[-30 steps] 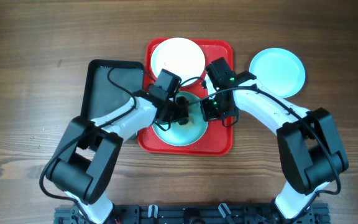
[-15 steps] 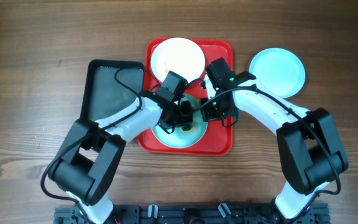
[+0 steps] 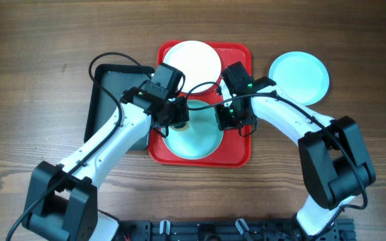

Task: Clean dirty plates on tray and stack at the side
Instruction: 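Scrub the blue plate with the sponge while the right gripper holds it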

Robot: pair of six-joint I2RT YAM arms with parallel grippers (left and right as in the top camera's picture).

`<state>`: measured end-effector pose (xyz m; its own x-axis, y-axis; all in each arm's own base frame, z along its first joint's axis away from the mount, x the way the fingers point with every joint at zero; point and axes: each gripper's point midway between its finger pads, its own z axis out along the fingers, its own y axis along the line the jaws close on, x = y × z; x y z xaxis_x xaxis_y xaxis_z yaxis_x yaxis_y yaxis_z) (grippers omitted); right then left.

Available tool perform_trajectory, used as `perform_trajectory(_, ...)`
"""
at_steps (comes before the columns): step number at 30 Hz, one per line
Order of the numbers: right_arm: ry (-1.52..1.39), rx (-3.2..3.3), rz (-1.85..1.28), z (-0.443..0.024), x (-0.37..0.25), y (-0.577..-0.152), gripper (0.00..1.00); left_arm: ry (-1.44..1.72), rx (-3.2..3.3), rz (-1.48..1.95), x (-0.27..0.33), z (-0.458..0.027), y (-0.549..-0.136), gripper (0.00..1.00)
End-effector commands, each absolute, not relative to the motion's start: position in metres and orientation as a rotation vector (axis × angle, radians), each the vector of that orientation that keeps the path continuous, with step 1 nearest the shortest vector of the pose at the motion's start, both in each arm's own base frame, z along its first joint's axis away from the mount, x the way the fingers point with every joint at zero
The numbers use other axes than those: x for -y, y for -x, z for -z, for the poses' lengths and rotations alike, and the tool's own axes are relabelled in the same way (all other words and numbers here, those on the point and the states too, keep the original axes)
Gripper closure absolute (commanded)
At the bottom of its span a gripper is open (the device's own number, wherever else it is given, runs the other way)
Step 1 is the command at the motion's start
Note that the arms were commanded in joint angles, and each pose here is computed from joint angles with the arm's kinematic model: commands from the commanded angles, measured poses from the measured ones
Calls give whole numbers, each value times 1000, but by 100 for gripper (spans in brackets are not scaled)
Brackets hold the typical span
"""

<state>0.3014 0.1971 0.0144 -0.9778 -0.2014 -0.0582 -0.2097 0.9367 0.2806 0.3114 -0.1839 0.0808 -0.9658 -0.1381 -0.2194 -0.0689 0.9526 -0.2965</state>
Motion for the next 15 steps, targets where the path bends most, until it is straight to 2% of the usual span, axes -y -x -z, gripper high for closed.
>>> perform_trajectory(1, 341, -3057, -490, -17, -204, -299, 96, 149, -2907, 365, 178, -66, -310, 96)
perform_trajectory(15, 342, -3050, -492, -17, -205, -300, 96, 179, -3102, 244, 172, -12, -288, 96)
